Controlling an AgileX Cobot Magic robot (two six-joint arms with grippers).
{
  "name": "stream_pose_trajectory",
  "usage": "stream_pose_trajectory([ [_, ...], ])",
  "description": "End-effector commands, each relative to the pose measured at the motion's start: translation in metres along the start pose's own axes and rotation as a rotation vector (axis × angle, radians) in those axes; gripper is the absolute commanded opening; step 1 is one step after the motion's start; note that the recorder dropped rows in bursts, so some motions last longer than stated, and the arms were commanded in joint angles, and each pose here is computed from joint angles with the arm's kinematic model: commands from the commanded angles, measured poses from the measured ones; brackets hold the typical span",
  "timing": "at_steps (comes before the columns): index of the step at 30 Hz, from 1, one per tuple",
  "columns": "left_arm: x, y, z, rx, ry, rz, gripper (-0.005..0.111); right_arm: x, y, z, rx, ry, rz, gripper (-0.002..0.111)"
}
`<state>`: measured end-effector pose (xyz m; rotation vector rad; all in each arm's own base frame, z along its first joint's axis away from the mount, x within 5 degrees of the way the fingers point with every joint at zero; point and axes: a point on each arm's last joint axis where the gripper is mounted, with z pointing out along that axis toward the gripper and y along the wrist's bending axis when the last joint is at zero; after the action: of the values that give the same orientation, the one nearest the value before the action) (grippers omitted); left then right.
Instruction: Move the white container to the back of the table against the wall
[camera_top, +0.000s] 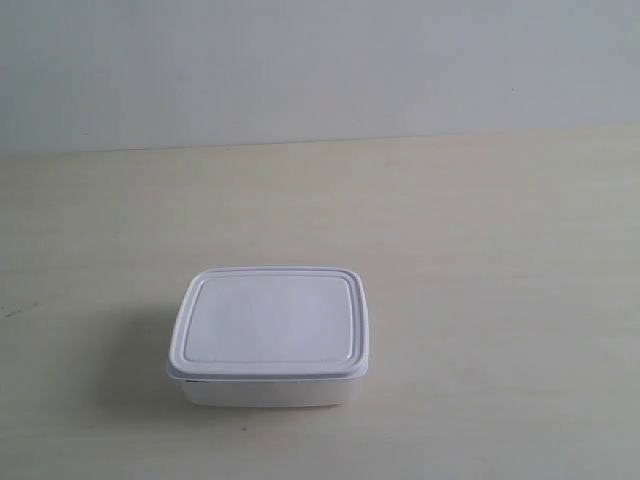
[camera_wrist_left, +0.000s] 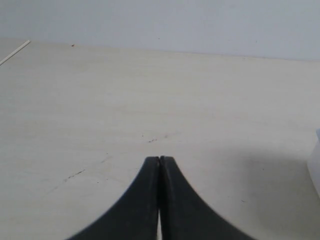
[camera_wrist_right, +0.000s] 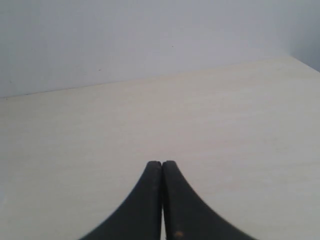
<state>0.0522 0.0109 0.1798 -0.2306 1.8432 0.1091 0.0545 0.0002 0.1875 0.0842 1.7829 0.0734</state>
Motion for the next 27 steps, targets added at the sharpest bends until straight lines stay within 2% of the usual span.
stream_pose_trajectory([
  [1,-0.0015,0.0,-0.0004,-0.001,-0.02,-0.002,0.0,0.0007,-0.0006,0.0003,0.007,-0.009,-0.005,0.0],
  [14,-0.0015,0.0,-0.0004,-0.001,-0.02,-0.002,0.0,0.0007,-0.0006,0.0003,0.007,-0.009,-0.005,0.0],
  [19,-0.001,0.0018,-0.0005,-0.021,-0.013,0.134,0.0,0.0007,-0.0006,0.0003,0.007,-0.009,-0.005,0.0],
  [27,-0.001,0.002,-0.0005,-0.024,-0.013,0.14,0.0,0.0006,-0.0011,0.0002,0.012,-0.01,-0.03,0.0],
])
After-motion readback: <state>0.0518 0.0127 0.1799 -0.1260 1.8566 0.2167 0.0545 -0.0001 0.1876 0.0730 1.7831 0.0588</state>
